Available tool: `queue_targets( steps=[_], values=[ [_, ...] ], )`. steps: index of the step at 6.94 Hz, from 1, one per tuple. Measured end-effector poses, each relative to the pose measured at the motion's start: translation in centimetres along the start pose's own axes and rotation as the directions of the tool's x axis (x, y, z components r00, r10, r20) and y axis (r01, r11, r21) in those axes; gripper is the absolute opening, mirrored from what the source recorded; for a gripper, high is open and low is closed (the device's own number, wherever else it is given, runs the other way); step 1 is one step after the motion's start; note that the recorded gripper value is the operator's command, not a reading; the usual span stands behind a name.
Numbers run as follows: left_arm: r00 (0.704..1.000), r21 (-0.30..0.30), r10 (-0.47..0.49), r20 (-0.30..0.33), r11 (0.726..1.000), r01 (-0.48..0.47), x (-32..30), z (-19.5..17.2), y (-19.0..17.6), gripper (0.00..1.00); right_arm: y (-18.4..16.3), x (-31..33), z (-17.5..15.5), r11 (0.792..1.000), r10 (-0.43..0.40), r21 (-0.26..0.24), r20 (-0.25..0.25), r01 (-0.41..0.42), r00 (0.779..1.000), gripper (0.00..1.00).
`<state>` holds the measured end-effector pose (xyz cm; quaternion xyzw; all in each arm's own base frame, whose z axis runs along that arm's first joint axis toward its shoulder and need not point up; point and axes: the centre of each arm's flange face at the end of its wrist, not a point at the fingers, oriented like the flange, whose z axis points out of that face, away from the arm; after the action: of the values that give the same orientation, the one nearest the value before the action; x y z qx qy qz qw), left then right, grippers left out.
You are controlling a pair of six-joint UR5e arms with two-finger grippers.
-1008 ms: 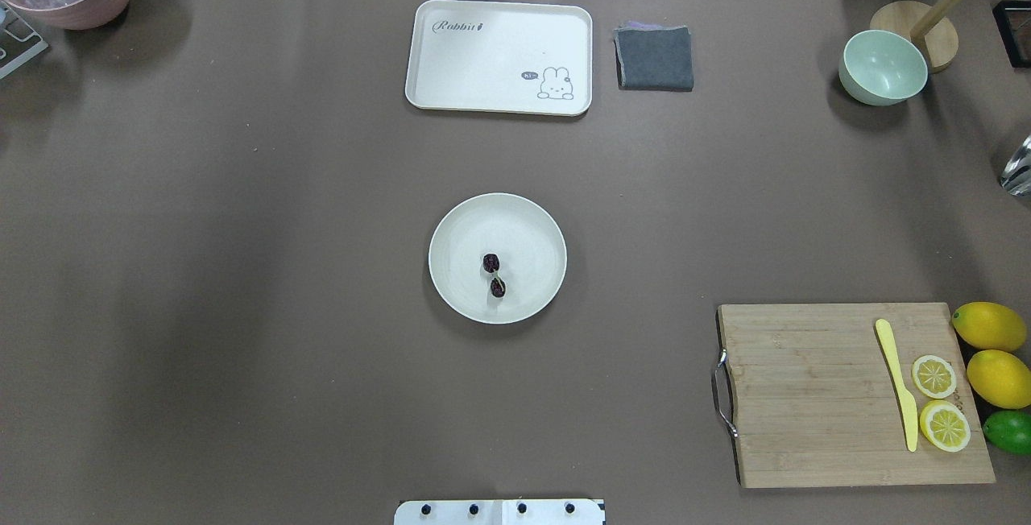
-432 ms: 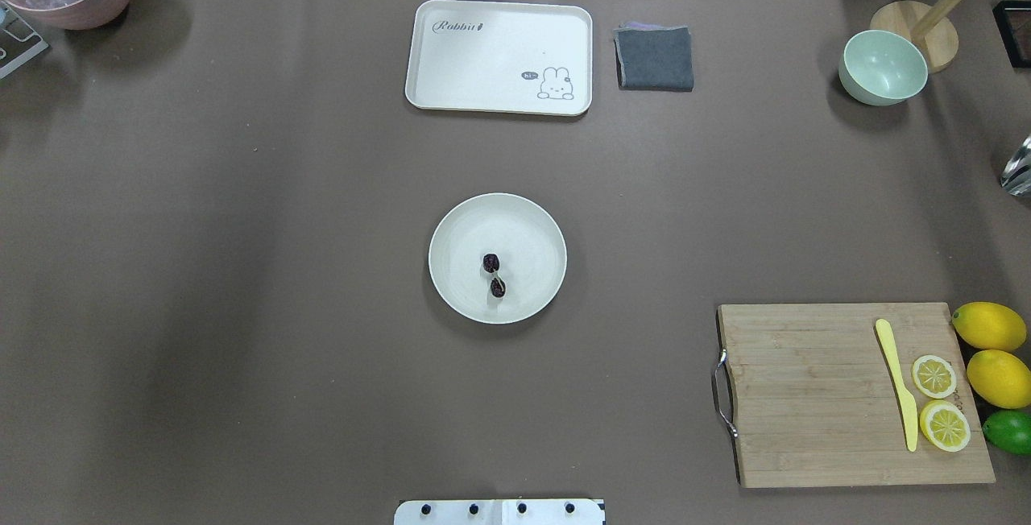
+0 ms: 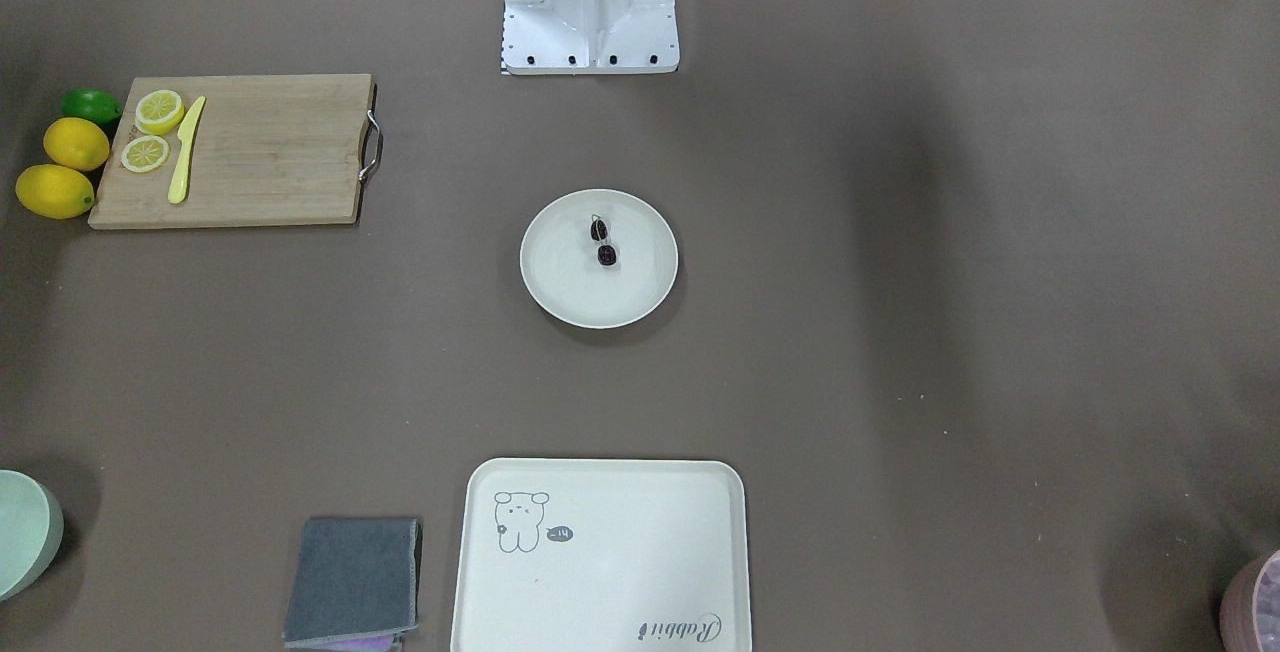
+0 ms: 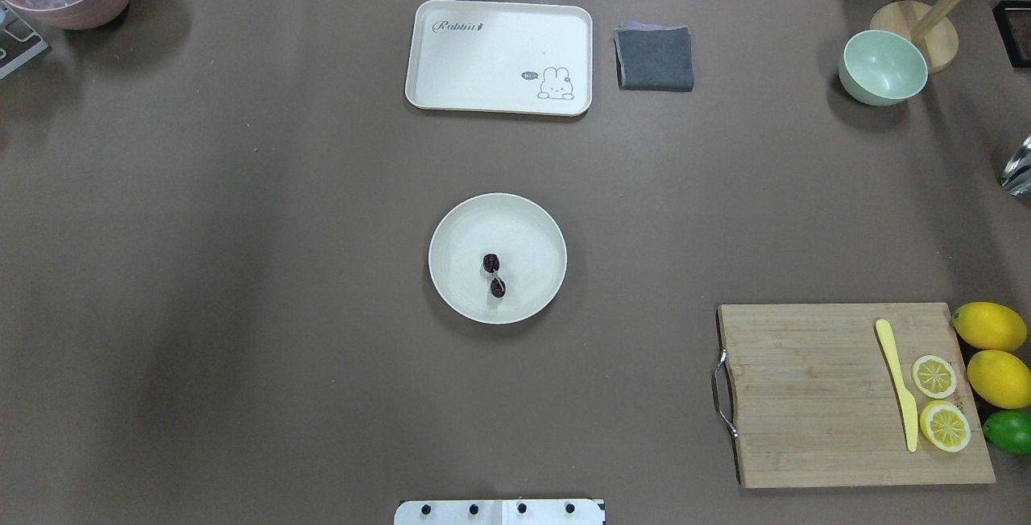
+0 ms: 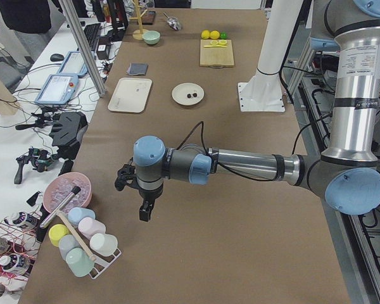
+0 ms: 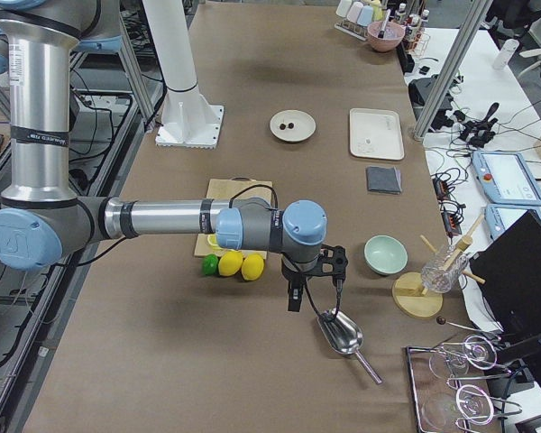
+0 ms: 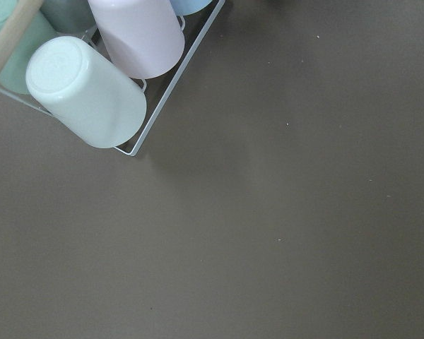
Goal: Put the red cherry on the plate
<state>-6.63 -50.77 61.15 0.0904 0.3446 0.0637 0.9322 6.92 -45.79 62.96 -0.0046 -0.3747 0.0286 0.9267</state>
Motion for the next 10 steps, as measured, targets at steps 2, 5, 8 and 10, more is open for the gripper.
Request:
queue_targets(
  steps=[2, 5, 8, 10],
  values=[
    [1.0, 0.0, 0.001, 0.001, 1.0, -0.001, -0.02, 0.0, -0.18, 0.98, -0.38, -0.01, -0.04, 1.0, -0.001, 0.003, -0.001, 0.001, 1.0, 1.0],
    [1.0, 0.003, 0.001, 0.001, 1.0, -0.001, -0.01, -0.11, -0.33, 0.98, -0.51, -0.09, -0.1, 1.0, -0.006, 0.007, 0.002, 0.006, 1.0, 1.0],
    [1.0, 0.002, 0.001, 0.001, 1.0, -0.001, -0.03, -0.04, -0.3, 0.98, -0.59, -0.13, -0.14, 1.0, -0.005, 0.008, 0.002, 0.005, 1.0, 1.0],
    [1.0, 0.003, 0.001, 0.001, 1.0, -0.001, -0.04, -0.1, -0.36, 0.98, -0.69, -0.04, -0.05, 1.0, -0.003, 0.006, 0.001, 0.003, 1.0, 1.0]
  ],
)
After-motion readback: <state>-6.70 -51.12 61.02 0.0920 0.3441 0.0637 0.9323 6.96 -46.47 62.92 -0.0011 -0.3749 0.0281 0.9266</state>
